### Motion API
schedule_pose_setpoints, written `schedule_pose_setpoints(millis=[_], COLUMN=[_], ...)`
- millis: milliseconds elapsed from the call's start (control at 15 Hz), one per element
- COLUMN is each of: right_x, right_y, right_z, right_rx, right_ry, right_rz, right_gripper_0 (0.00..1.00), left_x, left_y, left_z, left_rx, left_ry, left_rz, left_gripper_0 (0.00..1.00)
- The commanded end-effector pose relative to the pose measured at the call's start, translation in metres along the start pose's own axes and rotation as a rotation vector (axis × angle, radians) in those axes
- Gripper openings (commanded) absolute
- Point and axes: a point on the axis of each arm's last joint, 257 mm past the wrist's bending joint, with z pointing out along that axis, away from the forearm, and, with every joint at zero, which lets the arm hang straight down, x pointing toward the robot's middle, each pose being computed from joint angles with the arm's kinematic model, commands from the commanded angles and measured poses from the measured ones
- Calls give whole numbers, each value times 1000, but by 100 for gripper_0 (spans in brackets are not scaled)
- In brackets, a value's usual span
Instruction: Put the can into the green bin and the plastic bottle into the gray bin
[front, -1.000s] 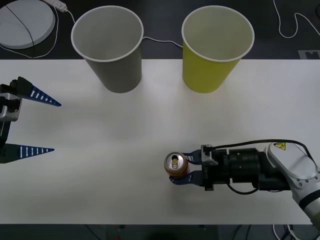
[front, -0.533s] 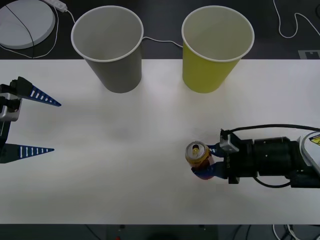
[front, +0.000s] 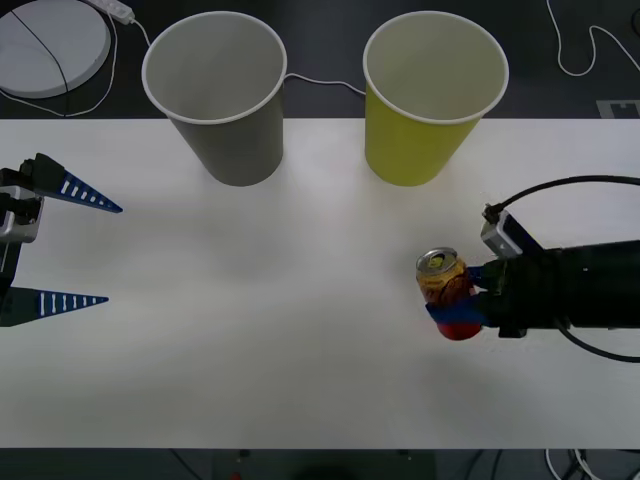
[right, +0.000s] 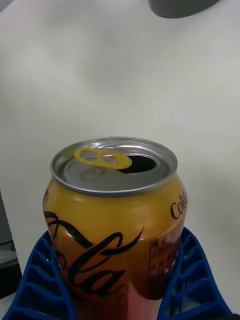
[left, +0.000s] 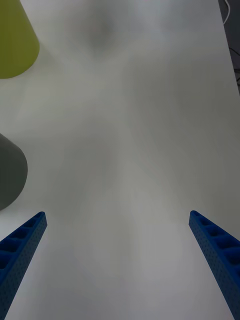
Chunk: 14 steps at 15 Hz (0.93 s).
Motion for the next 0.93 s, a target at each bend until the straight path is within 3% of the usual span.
schedule_pose_setpoints(millis=[67,133,267,400,600,733,933], right_x=[-11,-11,-9,-8,-15,-21,-41], right_y=[-10,-11,-19,-35,-67,-86,-109], right_z=[-30,-41,-68,-104,-156,-186,-214], right_rx=[93,95,112,166,301,370,405], right_ry=[63,75,109,144,154,172,196], right_rz=[90,149,203,247,316,322,305], right_gripper_0=[0,0,0,0,0,0,0], left_x=[0,0,0,0,0,0,0], left_y=[0,0,0,0,0,0,0], left_z=[0,0,0,0,0,0,0], left_rx=[0,0,0,0,0,0,0], left_ry=[0,0,0,0,0,0,0], left_rz=[0,0,0,0,0,0,0], left_gripper_0=[100,100,100,100,100,100,100])
